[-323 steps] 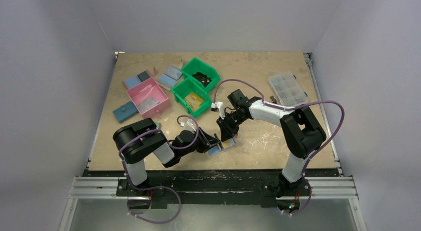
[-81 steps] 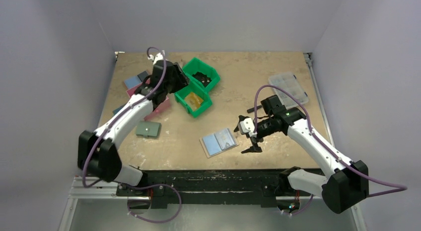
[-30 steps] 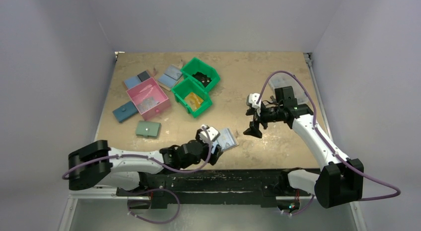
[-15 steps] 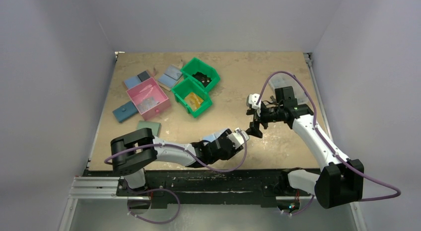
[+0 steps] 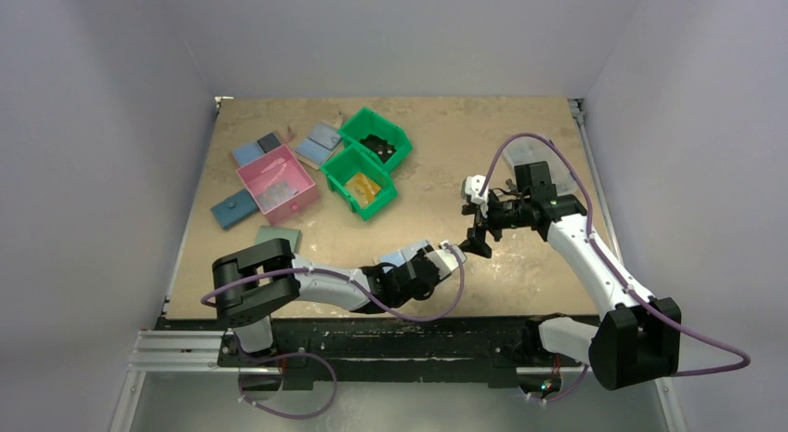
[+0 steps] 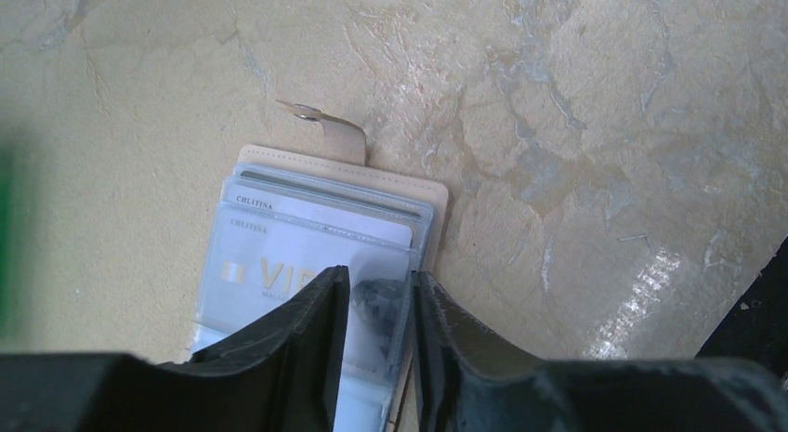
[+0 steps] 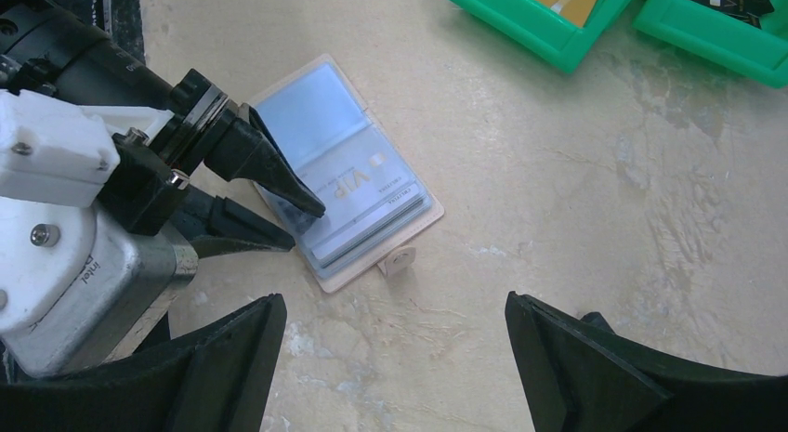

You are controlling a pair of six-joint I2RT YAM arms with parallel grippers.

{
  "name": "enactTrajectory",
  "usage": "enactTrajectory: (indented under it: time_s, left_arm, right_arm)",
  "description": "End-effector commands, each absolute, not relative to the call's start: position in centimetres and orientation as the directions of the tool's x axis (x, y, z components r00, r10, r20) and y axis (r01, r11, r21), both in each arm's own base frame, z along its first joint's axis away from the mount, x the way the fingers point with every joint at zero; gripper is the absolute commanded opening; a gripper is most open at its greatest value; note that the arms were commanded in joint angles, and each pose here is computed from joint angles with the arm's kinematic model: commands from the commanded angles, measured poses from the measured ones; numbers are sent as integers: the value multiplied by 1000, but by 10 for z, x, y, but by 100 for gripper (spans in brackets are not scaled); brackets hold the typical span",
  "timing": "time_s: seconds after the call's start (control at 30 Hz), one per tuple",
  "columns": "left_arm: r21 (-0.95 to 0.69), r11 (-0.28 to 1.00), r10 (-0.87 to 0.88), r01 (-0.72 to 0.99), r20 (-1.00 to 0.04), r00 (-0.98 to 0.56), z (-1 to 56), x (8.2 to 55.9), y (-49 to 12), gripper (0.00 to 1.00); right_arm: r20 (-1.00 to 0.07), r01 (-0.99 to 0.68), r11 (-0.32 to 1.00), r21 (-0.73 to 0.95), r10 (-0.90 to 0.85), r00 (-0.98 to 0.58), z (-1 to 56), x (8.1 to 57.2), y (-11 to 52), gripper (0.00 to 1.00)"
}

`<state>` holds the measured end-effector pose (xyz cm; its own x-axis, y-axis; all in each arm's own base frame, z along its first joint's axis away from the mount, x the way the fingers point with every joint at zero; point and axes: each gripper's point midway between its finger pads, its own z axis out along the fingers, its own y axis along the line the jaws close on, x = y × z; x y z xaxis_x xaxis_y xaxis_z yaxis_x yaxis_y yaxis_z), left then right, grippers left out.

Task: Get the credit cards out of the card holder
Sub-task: Remove the credit card from the card holder.

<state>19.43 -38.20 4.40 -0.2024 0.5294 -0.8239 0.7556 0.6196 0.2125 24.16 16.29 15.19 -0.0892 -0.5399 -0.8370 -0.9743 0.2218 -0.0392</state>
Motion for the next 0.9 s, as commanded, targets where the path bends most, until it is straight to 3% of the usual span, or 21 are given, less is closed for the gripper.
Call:
enactTrajectory:
  time_s: [0.0,0.2,0.37,0.6,0.67,0.8,0.87]
  left_arm:
    - [213,642,513,736,-833,-206,45,197,-379,28]
    - [155,665,447,731,-866,-223,58,193,-377,1]
    - [54,731,315,681,-911,-266,76,193,-367,0]
    - [-328,806,-79,494,-885,-459,95,191,-338,0]
    - [-437,797,-178,417,-829,-530,91,193,-328,0]
    - [-638,690,-334,343,-700,-631,88,186,-325,0]
    - [-699,659,-395,279,-636,-663,84,187,-322,0]
  right_arm:
    - [-844,-970,227,-83,-533,-53,167,251,164,99]
    - [-839,-971,231,-63,-539,-74,162,251,163,99]
    - [-852,-968,250,8,-506,-138,158,250,168,99]
    - [-831,-954,220,204,-476,-288,138,238,199,97]
    - [-815,-946,234,226,-486,-315,131,238,209,91]
    - [-766,-901,259,349,-475,-433,119,240,225,66]
    - [-738,-874,262,409,-469,-485,113,238,231,58]
